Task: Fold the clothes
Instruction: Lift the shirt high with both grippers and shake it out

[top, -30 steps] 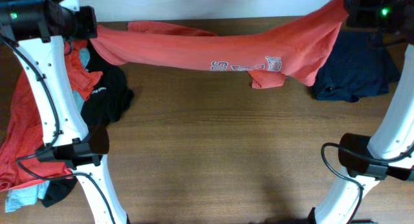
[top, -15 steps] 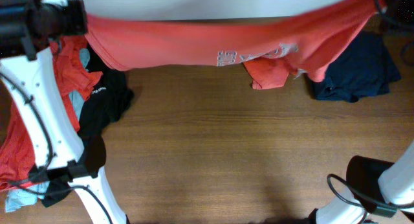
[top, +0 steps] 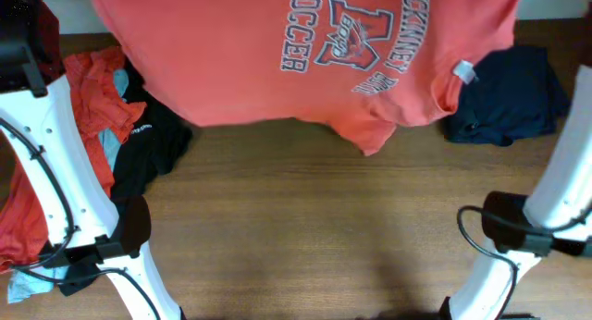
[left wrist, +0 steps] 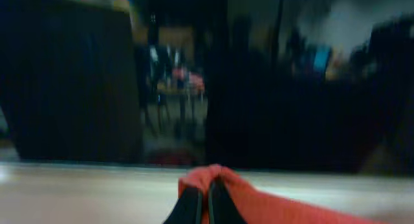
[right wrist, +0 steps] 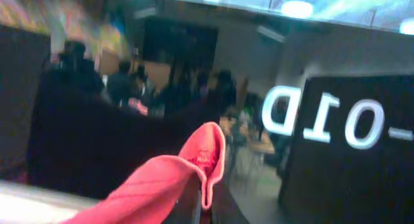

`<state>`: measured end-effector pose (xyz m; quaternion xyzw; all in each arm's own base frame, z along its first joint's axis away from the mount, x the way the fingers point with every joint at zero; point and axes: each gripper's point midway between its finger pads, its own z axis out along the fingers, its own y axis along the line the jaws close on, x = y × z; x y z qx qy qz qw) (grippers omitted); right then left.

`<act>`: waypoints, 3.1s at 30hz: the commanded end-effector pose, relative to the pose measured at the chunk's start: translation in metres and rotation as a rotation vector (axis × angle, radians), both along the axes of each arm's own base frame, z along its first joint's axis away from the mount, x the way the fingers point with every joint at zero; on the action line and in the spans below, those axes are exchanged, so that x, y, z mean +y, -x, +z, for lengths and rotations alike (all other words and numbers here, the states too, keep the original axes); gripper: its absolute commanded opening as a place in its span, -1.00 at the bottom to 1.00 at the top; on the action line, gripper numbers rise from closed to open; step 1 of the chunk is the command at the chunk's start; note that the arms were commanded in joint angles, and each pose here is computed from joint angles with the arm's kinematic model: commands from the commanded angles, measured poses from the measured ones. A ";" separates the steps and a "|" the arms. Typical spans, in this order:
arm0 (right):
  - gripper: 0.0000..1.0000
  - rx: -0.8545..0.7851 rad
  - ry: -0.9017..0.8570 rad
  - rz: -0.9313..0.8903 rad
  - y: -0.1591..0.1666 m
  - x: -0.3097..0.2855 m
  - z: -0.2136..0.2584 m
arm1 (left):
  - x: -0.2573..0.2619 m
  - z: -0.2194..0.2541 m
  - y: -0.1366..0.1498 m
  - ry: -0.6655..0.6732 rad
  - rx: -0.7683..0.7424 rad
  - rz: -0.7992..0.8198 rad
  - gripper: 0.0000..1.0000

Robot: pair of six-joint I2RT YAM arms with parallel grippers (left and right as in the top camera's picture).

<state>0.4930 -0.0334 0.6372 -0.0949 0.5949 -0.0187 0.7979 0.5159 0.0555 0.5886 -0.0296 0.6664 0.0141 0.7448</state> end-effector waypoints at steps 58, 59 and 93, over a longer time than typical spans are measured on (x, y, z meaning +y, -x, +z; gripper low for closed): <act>-0.92 -0.488 0.025 -0.014 0.179 0.030 0.148 | -0.020 0.151 0.134 -0.051 -0.466 -0.026 -0.99; -0.92 -0.475 0.029 -0.017 0.175 0.030 0.145 | -0.020 0.148 0.131 -0.049 -0.454 -0.026 -0.99; -0.92 -0.564 -0.008 0.036 0.084 0.021 0.121 | -0.036 0.120 0.039 0.058 -0.576 -0.239 -0.99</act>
